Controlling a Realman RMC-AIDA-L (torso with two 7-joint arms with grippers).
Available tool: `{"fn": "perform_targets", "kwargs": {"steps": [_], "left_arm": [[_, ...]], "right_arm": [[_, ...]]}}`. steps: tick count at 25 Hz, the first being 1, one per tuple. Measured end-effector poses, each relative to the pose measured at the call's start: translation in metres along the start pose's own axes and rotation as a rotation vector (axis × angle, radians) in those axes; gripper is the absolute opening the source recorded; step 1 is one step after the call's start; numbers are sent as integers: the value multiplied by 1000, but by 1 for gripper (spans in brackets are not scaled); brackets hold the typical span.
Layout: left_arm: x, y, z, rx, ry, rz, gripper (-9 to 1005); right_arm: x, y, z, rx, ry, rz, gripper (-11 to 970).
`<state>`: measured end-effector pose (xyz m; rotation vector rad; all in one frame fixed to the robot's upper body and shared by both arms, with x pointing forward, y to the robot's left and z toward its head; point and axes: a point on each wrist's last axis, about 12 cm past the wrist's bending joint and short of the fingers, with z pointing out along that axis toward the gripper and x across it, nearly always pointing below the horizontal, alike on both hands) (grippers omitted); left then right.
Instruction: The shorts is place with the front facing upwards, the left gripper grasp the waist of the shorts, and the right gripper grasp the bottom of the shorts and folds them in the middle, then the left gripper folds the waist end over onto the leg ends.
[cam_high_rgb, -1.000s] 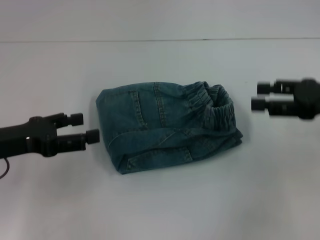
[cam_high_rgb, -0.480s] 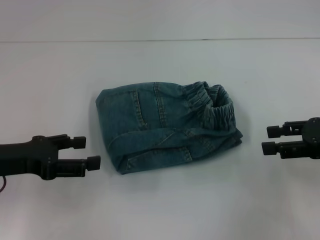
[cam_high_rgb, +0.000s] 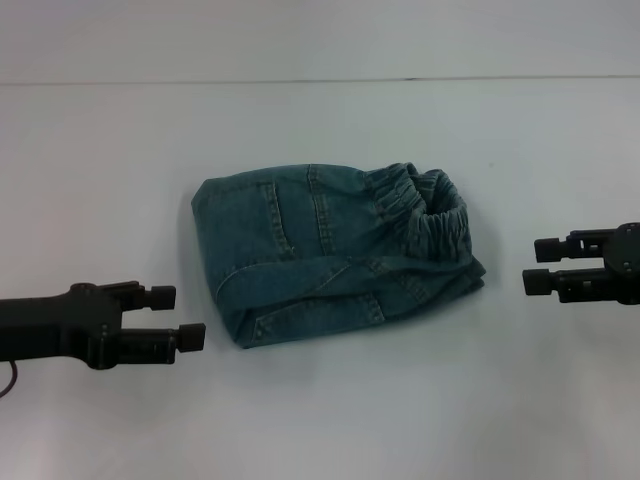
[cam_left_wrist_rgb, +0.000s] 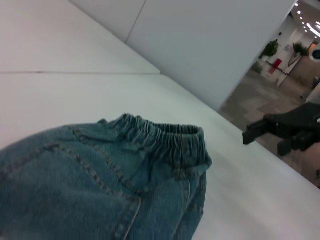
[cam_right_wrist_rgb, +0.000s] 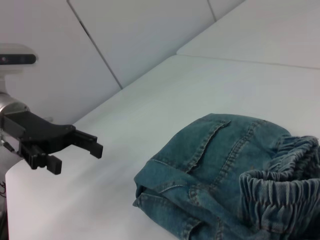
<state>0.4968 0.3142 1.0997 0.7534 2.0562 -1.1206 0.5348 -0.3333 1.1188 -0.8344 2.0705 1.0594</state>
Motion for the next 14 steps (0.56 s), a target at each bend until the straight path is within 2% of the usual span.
{"fn": "perform_targets", "kwargs": {"steps": [14], "left_arm": [[0,-2,4,13,3,-17,910]], "right_arm": [[3,-3,-2,32,-4,5,729]]}}
